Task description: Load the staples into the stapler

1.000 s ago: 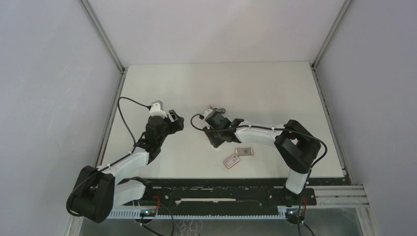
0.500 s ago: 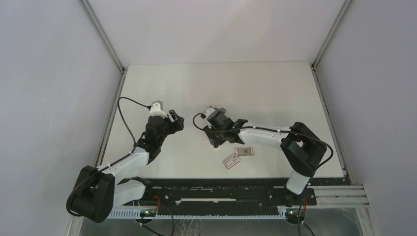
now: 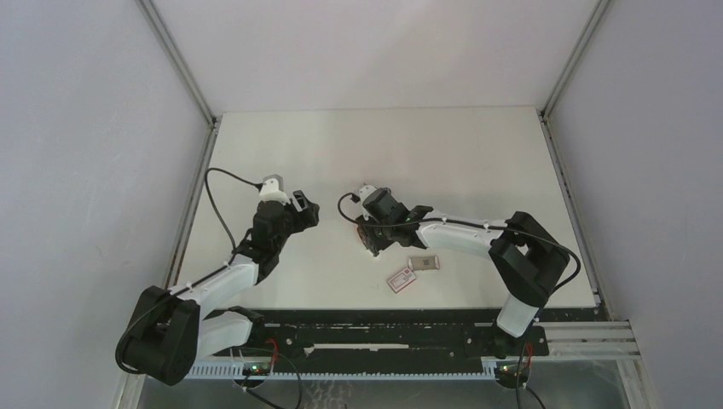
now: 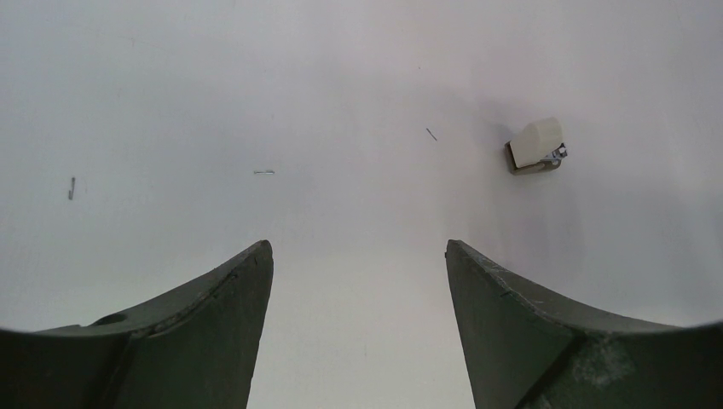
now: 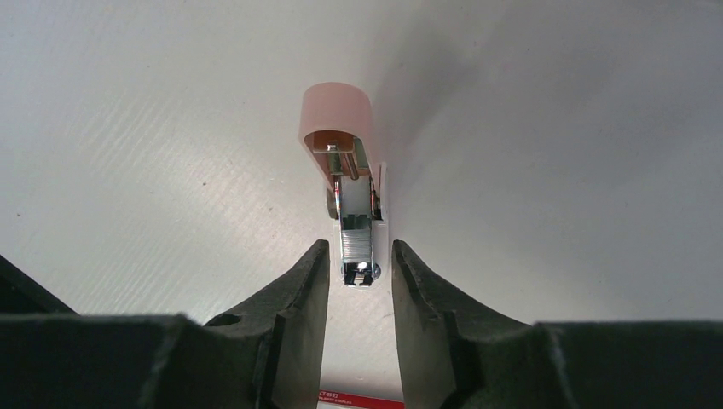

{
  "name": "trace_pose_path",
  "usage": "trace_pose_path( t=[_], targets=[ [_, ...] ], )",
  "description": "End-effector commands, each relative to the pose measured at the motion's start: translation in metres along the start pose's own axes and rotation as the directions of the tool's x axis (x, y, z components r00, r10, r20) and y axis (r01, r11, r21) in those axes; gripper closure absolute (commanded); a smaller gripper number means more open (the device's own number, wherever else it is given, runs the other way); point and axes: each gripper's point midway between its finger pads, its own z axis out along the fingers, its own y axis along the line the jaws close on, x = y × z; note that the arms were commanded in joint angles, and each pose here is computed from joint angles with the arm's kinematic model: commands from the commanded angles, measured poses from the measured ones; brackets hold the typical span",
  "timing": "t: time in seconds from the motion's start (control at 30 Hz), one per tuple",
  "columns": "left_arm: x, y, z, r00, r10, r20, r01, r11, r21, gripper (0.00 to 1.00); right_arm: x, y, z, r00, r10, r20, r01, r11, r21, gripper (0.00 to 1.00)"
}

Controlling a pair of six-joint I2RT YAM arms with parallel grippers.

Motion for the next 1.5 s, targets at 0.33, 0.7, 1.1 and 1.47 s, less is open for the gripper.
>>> trace_pose_path(
  t=[0.33,0.7,1.1,1.47],
  targets=[
    [-0.007,-0.004,0.001,1.000,-0.013,0.022,0.013,1.000,0.014,0.21,-0.008,-0.005,0.010,0.999,0.038,0.014,-0.038,0.999,0.003,0.71],
    [-0.007,-0.004,0.001,1.000,-0.011,0.022,0.011,1.000,0.014,0.21,-0.006,-0.006,0.010,0.998,0.056,0.003,-0.056,0.998,-0.015,0.73],
    [-0.008,-0.004,0.001,1.000,-0.011,0.022,0.011,1.000,0.013,0.21,-0.018,0.005,-0.002,0.998,0.045,0.042,-0.042,0.996,-0.074,0.69],
    [-0.007,-0.005,0.001,1.000,-0.013,0.020,0.012,1.000,0.017,0.21,-0.019,-0.004,0.000,0.997,0.063,0.050,-0.061,0.997,-0.040,0.76]
  ],
)
